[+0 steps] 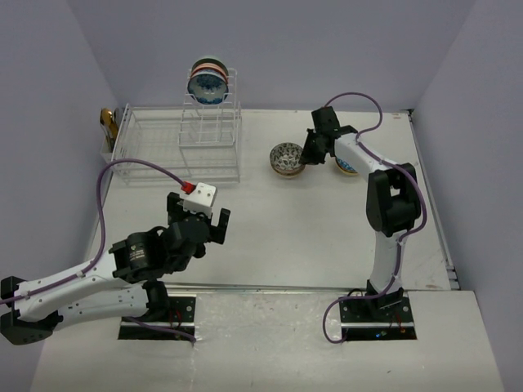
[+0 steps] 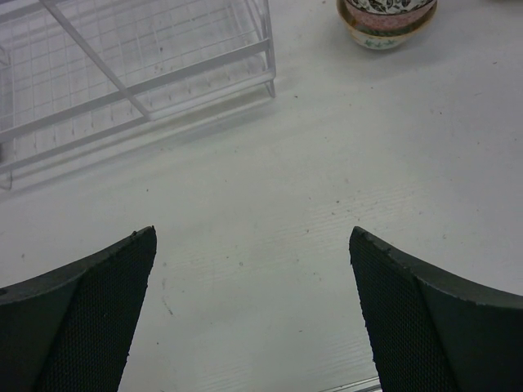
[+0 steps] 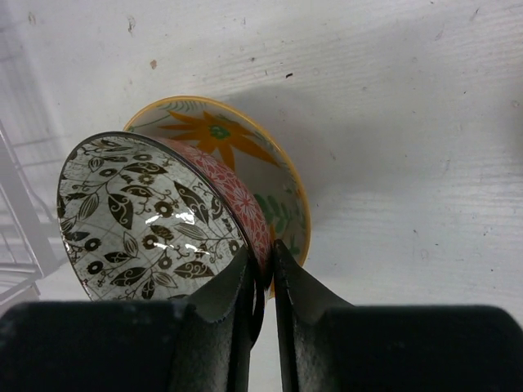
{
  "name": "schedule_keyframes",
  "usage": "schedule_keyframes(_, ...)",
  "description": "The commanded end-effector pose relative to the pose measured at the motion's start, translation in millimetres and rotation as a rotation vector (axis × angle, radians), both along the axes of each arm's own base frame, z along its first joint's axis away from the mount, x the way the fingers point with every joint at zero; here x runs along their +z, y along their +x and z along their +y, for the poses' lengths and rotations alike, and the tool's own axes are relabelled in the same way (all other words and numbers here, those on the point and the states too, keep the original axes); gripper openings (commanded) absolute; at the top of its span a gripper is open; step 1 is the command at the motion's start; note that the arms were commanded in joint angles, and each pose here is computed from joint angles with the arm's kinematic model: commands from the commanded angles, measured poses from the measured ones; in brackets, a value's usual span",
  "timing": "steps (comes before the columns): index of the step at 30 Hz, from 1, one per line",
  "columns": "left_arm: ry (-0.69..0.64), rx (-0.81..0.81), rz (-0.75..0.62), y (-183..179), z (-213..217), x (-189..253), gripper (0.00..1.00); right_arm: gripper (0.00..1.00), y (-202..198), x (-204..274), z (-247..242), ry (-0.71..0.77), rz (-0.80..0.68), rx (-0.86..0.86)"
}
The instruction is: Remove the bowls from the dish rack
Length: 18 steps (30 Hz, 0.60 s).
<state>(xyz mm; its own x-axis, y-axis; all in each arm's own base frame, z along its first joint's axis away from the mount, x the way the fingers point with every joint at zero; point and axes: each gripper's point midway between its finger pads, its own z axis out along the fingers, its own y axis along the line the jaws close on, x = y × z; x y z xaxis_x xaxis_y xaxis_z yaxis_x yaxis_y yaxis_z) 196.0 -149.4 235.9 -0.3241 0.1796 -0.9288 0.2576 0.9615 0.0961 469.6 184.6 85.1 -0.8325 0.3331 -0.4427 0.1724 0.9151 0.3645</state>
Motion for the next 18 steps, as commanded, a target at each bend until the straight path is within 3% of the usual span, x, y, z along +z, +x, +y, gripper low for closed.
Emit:
schedule_keyframes(1,-0.032,0.013,-0.003,1,-2,2,1.00,0.14,16,21,15,0.074,-0.067,0.013)
schedule_keyframes(7,-0.039,0.009,-0.003,0,-2,3,1.00,0.22,14,19,17,0.077,-0.054,0.030)
schedule_keyframes(18,-0.037,0.004,-0.002,0,-2,2,1.00,0.27,5,19,13,0.061,-0.041,0.044)
